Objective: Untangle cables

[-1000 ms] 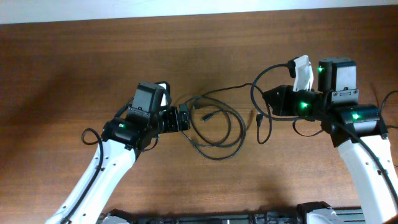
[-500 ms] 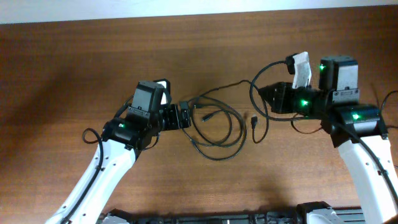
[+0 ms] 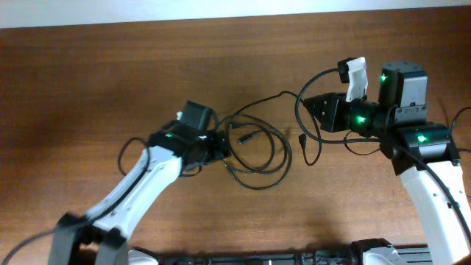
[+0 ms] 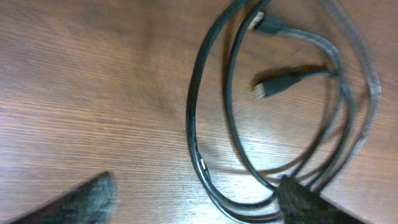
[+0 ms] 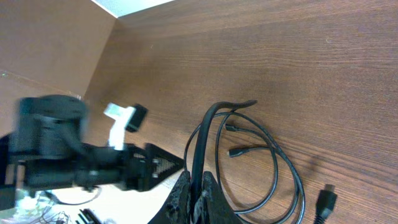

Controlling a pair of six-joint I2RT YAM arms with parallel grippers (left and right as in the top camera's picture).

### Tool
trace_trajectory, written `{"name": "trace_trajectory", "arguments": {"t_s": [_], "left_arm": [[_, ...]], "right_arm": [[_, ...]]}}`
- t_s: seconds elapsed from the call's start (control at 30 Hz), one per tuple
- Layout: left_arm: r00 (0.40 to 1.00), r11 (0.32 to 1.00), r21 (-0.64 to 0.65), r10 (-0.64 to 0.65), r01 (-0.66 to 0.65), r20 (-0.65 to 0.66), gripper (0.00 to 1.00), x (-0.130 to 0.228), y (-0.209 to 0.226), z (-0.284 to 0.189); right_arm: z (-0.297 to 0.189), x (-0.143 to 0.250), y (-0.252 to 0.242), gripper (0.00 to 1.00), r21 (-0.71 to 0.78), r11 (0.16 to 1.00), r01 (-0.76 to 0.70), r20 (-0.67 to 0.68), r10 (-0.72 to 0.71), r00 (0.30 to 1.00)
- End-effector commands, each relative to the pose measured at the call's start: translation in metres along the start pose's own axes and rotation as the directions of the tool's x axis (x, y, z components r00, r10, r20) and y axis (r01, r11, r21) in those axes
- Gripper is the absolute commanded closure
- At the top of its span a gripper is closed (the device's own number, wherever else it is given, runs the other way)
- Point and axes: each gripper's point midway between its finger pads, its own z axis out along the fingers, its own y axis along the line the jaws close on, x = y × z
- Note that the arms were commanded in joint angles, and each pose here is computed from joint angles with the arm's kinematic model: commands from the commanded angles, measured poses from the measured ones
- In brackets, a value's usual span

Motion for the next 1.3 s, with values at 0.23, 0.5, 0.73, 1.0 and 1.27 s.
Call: {"name": "trace_trajectory", "arguments": {"t_s": [0.23,0.5,0.73,1.0,1.27], "left_arm": [[0.993,0.997,-0.07,-0.037,0.029,-0.114,0.99,0.034,-0.006,0.054],[0.997,0.994,-0.085,0.067,-0.062,0.048,1.0,-0.027,0.021,0.01],[0.972,0.999,-0.018,-0.036,0.042,0.232,1.0,-0.074,0.037,-0.037],[0.964,0.98,0.124,0.126,-0.159,0.235,1.0,-0.075,0.001,-0.04],[0.856,0.82,0.313,0.356,-0.478,0.374,1.0,-0.081,-0.059,-0.077]], "right_arm": [[-0.006,-0.001,0.008,0.96,-0.012,1.0,0.026,0.008,-0.026,1.0],[-0.033,0.039,-0.085,0.96,0.521,0.839,-0.159,-0.015,0.195,0.981],[-0.048,0.091,-0.097,0.78,0.643,0.722,-0.256,-0.102,0.412,0.905],[-0.029,0.096,-0.105,0.4,0.638,0.723,-0.266,-0.153,0.458,0.876],[0.008,0.088,-0.112,0.39,0.569,0.771,-0.287,-0.198,0.467,0.862]]}}
